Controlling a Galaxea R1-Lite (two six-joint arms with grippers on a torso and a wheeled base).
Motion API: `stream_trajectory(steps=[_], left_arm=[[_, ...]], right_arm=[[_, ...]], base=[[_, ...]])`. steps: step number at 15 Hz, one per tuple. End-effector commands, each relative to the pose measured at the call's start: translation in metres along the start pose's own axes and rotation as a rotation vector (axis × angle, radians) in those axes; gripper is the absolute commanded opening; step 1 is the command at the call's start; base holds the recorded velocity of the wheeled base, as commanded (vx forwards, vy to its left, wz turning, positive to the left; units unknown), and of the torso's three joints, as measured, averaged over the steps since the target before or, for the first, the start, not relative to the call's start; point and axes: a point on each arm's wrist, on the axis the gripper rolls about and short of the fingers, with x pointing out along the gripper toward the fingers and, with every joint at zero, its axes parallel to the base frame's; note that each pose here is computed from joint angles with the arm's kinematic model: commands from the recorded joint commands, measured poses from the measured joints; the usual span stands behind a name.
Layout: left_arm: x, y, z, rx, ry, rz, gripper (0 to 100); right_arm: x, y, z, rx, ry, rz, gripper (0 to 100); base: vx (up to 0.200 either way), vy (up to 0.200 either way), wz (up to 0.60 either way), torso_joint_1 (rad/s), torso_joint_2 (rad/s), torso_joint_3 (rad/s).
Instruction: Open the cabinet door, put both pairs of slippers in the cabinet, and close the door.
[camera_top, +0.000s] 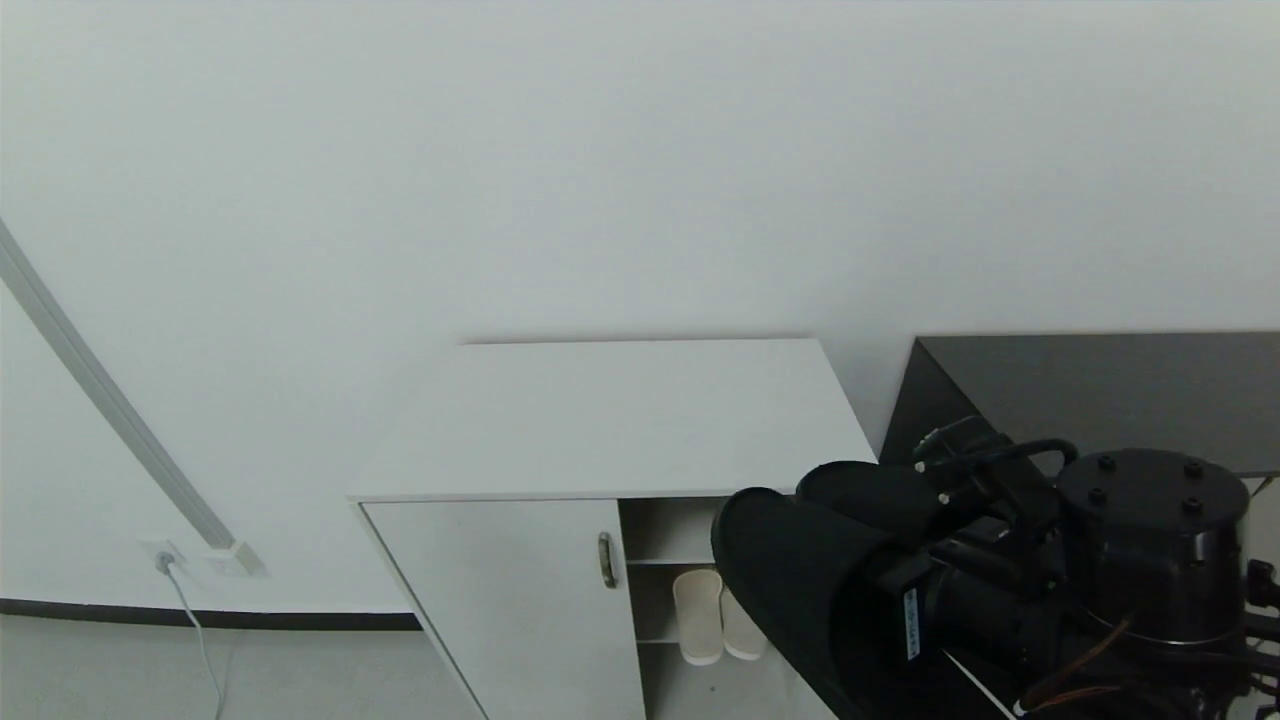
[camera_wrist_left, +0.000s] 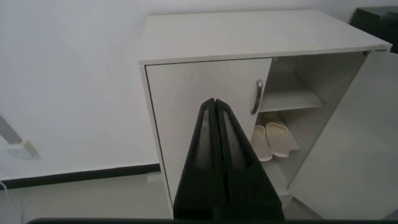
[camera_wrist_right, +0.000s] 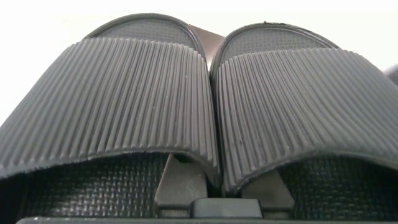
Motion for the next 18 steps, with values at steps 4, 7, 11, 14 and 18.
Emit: stream_trajectory(steps=[4,7,11,14,18], left_arm=[[0.0,0.0,0.0001,0.0,-0.002,0.0,0],[0.0,0.0,0.0001,0.0,-0.002,0.0,0],[0.0,0.0,0.0,0.0,0.0,0.0,0],[0.0,0.0,0.0,0.0,0.0,0.0,0],[0.0,0.0,0.0001,0.0,-0.002,0.0,0]], right_arm=[[0.0013,0.0002,-0.0025,-0.004,0.011,0.001,0],[0.0012,0.0006,-0.0025,-0.005,0.011,0.002,0],[0.0009,0.0006,-0.0039,-0.006,0.015,0.003,0],[0.0004,0.0011,-0.0051,-0.006,0.004,0.008,0],[0.0002,0.001,-0.0055,-0.008,0.002,0.008,0]], base=[[0.0,0.0,0.0,0.0,0.0,0.0],[0.0,0.0,0.0,0.0,0.0,0.0],[0.0,0.0,0.0,0.0,0.0,0.0],[0.0,0.0,0.0,-0.086,0.2,0.102],[0.0,0.0,0.0,-0.158,0.37,0.204]])
